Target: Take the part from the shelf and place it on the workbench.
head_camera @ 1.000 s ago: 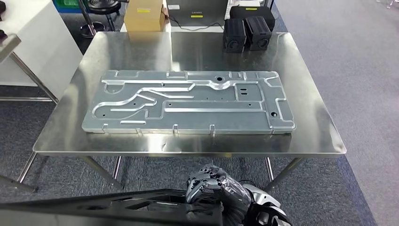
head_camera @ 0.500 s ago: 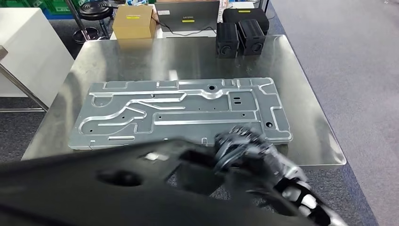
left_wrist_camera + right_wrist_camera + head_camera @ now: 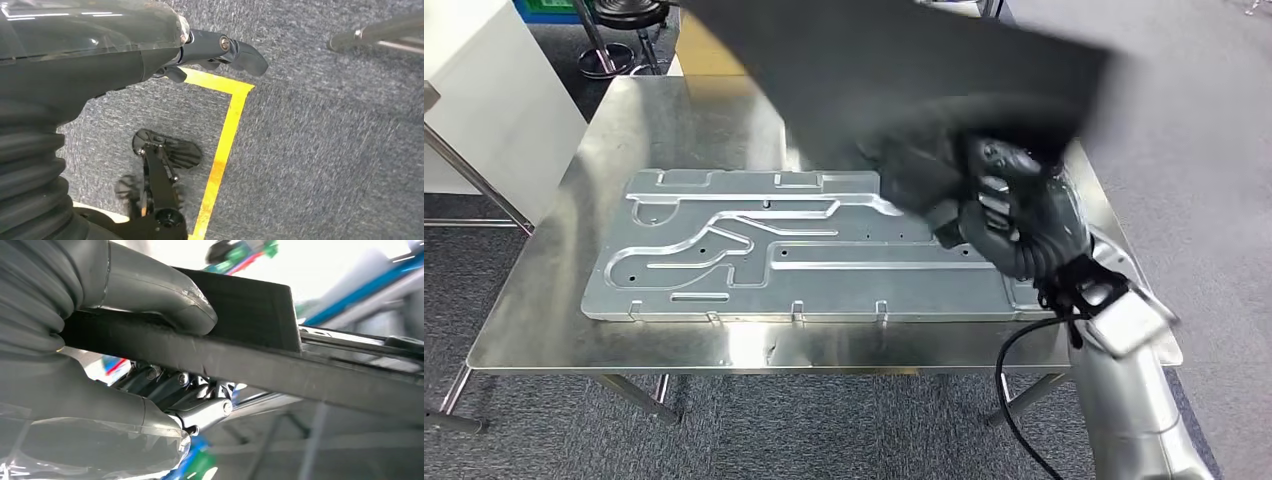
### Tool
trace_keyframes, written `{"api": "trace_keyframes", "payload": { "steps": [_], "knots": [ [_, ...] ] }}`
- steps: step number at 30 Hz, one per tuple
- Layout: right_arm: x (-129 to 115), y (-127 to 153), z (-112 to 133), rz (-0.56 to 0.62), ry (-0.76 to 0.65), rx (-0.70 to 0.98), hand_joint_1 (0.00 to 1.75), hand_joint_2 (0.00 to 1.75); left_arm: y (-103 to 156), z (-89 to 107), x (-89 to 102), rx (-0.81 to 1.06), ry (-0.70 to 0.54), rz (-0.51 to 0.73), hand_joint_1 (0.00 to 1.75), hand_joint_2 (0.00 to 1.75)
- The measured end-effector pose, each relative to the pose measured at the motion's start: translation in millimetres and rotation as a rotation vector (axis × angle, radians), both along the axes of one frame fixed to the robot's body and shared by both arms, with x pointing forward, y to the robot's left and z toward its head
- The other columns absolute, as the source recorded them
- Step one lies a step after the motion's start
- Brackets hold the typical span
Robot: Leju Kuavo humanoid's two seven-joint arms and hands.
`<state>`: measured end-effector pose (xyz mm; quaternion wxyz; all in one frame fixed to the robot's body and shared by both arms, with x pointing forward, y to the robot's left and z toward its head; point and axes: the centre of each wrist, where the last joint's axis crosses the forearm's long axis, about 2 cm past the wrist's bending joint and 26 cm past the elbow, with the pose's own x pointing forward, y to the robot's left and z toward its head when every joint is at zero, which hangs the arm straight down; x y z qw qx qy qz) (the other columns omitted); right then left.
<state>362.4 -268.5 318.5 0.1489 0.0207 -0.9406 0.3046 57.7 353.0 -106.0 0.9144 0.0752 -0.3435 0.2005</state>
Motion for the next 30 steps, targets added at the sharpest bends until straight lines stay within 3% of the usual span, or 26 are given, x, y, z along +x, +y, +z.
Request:
{"api": "trace_keyframes", "payload": {
  "steps": [5,8,11,20,27,30],
  "knots": [
    [32,-6,4,-0.324,0.005,-0.147,1.57,1.75,-1,0.3,2.5,-0.004,-0.013,-0.004,0.0,1.75],
    [53,-3,-3,-0.492,0.005,-0.32,1.57,1.75,-1,0.5,4.1,-0.022,-0.031,-0.002,0.0,1.75],
    [73,7,-20,-0.586,0.019,-0.544,1.57,1.75,-2,0.8,6.4,-0.039,-0.056,0.006,0.0,1.75],
    [99,58,-74,-0.588,0.06,-1.055,1.57,1.75,-4,1.4,12.0,-0.022,-0.092,0.001,0.0,1.75],
    [94,72,-106,-0.575,0.09,-1.169,1.57,1.75,-5,2.1,16.5,-0.016,-0.104,-0.015,0.0,1.75],
    [90,71,-119,-0.583,0.1,-1.157,0.39,0.44,-5,1.9,15.9,-0.011,-0.109,-0.021,0.0,1.75]
  ]
}}
